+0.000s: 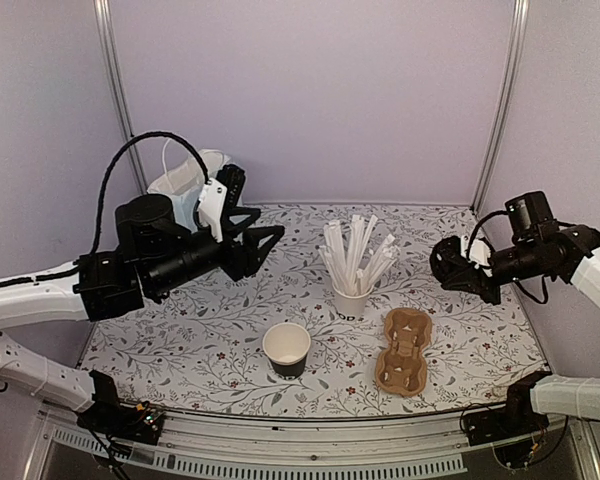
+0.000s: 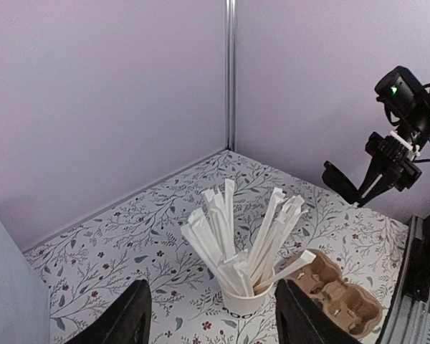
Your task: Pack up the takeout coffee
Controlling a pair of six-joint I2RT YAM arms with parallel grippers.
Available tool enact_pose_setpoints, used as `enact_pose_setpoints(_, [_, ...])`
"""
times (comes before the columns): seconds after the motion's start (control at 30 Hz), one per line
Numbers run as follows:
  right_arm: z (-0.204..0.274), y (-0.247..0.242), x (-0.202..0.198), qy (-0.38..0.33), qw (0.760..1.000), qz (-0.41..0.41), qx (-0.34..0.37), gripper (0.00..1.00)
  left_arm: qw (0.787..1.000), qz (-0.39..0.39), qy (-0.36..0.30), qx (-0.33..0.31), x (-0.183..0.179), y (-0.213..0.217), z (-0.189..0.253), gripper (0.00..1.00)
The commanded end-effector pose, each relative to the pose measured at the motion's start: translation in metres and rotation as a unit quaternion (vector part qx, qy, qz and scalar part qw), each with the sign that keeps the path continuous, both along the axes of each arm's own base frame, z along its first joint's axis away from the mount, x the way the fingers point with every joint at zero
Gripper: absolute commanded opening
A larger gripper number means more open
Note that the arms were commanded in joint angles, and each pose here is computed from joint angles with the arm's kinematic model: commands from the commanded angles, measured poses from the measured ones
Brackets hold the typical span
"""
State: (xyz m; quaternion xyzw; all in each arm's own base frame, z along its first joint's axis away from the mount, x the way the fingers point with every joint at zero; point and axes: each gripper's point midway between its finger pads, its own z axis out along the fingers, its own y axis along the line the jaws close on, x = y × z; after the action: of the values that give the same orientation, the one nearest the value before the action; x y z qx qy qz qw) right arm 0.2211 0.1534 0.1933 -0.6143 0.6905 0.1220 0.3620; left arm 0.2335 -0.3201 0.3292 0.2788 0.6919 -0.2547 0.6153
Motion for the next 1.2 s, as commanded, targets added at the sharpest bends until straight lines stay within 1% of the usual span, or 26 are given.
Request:
enact_pose_setpoints(0.0, [0.068,0.034,-0.037,0.04,0.987,0.072,0.138,0.02,0.99,-0.085,-0.084,-0.078,-0.017,-0.038,0.063,0.61])
enact_pose_setpoints(0.07, [0.099,0.045,-0.047,0.042,0.976,0.109,0.186,0.01,0.985,-0.114,-0.095,-0.091,-0.02,-0.054,0.072,0.62])
enact_pose_setpoints(0.13, [0.127,0.056,-0.055,0.049,0.959,0.15,0.236,0.01,0.979,-0.14,-0.108,-0.106,-0.025,-0.068,0.078,0.63])
enact_pose_setpoints(0.2, [0.15,0.063,-0.063,0.059,0.937,0.193,0.286,0.01,0.969,-0.172,-0.123,-0.124,-0.035,-0.08,0.079,0.67])
enact_pose_setpoints(0.27, [0.168,0.068,-0.067,0.066,0.916,0.228,0.323,0.01,0.963,-0.187,-0.135,-0.141,-0.041,-0.088,0.08,0.68])
enact_pose_setpoints(0.4, [0.193,0.072,-0.069,0.099,0.883,0.273,0.368,0.02,0.953,-0.198,-0.154,-0.17,-0.049,-0.101,0.083,0.69])
enact_pose_setpoints(0.5, [0.201,0.075,-0.066,0.126,0.86,0.299,0.394,0.02,0.943,-0.215,-0.168,-0.19,-0.057,-0.11,0.087,0.71])
enact_pose_setpoints(0.57, [0.204,0.077,-0.065,0.139,0.85,0.311,0.403,0.02,0.941,-0.221,-0.169,-0.193,-0.059,-0.119,0.087,0.72])
enact_pose_setpoints(0.63, [0.203,0.08,-0.064,0.15,0.845,0.316,0.404,0.03,0.941,-0.223,-0.167,-0.192,-0.057,-0.129,0.086,0.82])
enact_pose_setpoints(0.7, [0.201,0.084,-0.065,0.153,0.845,0.319,0.4,0.03,0.94,-0.227,-0.168,-0.193,-0.057,-0.137,0.085,0.84])
enact_pose_setpoints(0.8, [0.199,0.086,-0.066,0.161,0.843,0.322,0.4,0.03,0.937,-0.237,-0.168,-0.193,-0.058,-0.149,0.082,0.85])
enact_pose_setpoints(0.93, [0.199,0.087,-0.067,0.169,0.84,0.324,0.4,0.04,0.936,-0.239,-0.195,-0.168,-0.061,-0.164,0.075,0.85])
enact_pose_setpoints(1.17, [0.198,0.087,-0.069,0.182,0.837,0.323,0.403,0.04,0.936,-0.221,-0.247,-0.117,-0.061,-0.182,0.063,0.86])
